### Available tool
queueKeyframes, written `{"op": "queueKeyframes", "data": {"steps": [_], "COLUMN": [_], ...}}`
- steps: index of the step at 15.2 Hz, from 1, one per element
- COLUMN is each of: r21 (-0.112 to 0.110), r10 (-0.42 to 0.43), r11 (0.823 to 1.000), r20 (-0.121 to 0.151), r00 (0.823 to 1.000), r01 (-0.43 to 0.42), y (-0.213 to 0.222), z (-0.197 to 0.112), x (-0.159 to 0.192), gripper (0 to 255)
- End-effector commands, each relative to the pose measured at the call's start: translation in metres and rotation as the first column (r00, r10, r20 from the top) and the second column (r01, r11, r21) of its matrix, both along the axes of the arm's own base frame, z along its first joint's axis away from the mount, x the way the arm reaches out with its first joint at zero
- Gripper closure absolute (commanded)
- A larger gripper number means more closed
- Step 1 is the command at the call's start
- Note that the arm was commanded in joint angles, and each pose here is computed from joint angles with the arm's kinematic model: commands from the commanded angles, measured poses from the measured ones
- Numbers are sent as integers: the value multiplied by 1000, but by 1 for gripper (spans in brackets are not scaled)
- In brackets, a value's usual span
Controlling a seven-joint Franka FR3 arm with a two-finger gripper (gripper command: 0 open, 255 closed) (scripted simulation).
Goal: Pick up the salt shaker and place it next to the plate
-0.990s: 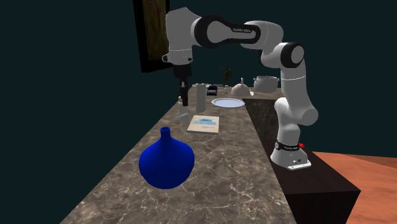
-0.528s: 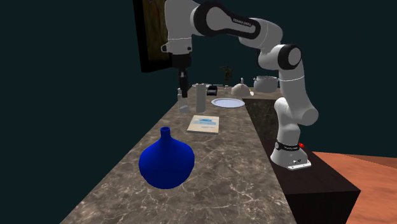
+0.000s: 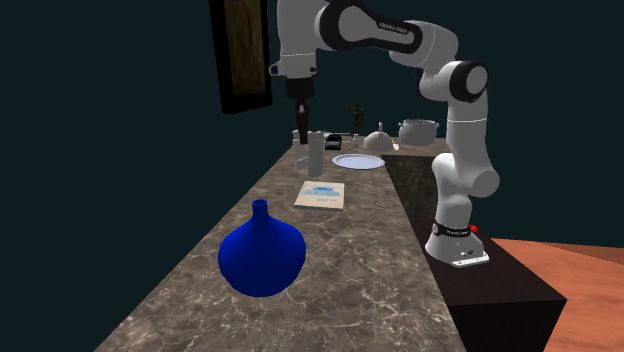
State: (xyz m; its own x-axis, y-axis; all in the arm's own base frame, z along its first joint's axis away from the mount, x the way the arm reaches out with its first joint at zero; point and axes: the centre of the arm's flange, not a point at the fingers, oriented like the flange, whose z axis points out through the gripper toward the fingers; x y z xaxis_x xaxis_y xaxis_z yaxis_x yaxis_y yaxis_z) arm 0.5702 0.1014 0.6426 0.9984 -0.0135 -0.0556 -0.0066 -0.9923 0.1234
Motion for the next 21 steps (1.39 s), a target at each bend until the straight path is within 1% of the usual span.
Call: {"op": "queueKeyframes", "data": {"steps": [1, 21], "r21": [0, 0], "r10": [0, 0], "r11": [1000, 1000], "r20": [0, 0], "r00": [1000, 1000], "r01": [0, 0], "y": [-17, -200], "z": [0, 1], "x": [-20, -211], "gripper": [255, 255]}}
